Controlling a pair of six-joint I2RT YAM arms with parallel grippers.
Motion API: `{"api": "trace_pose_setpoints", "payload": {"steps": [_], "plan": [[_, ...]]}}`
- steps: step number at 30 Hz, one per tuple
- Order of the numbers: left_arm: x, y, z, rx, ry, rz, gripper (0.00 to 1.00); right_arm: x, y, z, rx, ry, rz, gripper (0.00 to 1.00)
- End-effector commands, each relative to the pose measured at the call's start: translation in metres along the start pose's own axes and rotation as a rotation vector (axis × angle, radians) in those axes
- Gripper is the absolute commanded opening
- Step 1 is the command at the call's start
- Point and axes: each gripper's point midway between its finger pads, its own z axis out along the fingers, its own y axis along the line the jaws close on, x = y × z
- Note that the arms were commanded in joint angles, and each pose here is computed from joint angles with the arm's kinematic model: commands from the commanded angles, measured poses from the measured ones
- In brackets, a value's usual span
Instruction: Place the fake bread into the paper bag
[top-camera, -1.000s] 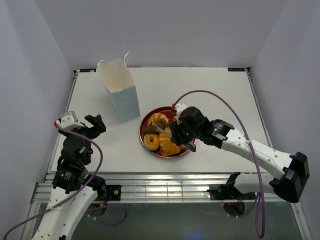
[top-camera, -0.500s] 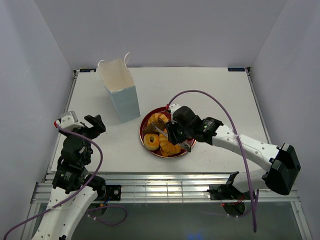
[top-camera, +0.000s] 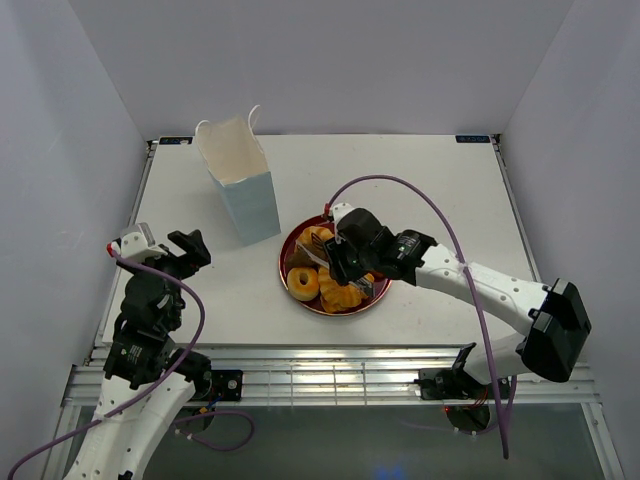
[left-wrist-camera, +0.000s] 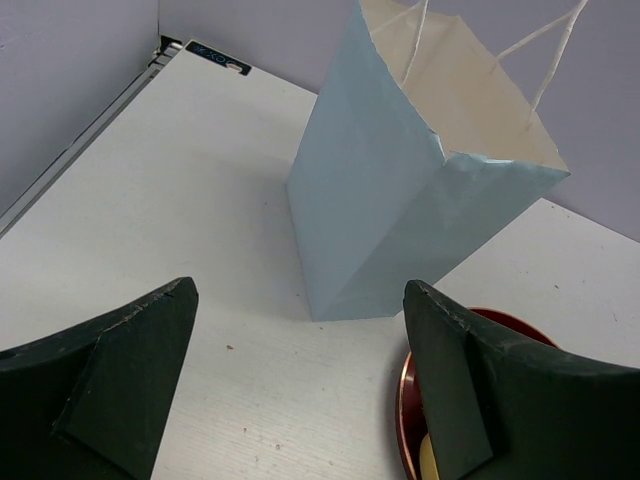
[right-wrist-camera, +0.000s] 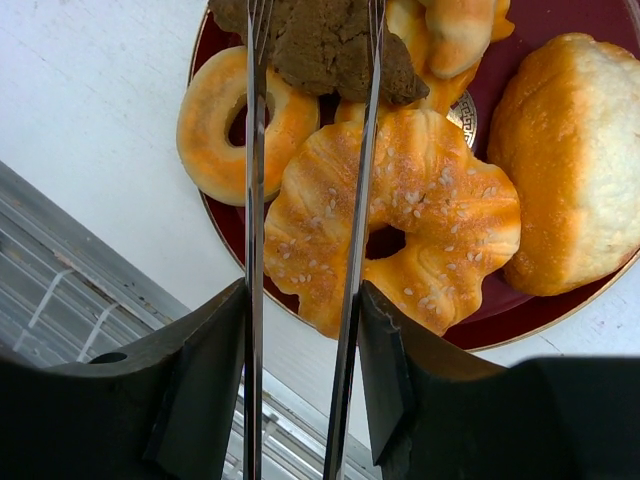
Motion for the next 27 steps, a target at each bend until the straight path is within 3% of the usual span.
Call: {"api": "trace_pose_setpoints", "payload": {"steps": [1,8,13,20,27], "plan": [[0.000,-0.003,-0.001,0.022,-0.003,-0.003,0.94,-0.018,0.005,0.001,0.008,-0.045,0.005,0.50],[0.000,-0.004,-0.001,0.027,-0.003,-0.003,0.94,-0.016,0.002,0.005,0.035,-0.025,-0.004,0.43],[0.000,-0.004,-0.002,0.030,-0.001,-0.003,0.94,-0.020,0.005,0.001,0.030,-0.024,-0.008,0.30],[-0.001,-0.004,-0.002,0.030,-0.006,-0.006,0.94,-0.024,0.005,-0.011,0.036,-0.029,-0.013,0.29],[-0.001,-0.004,-0.002,0.030,-0.006,-0.006,0.94,-0.037,0.007,-0.031,0.026,-0.074,-0.005,0.20]]}}
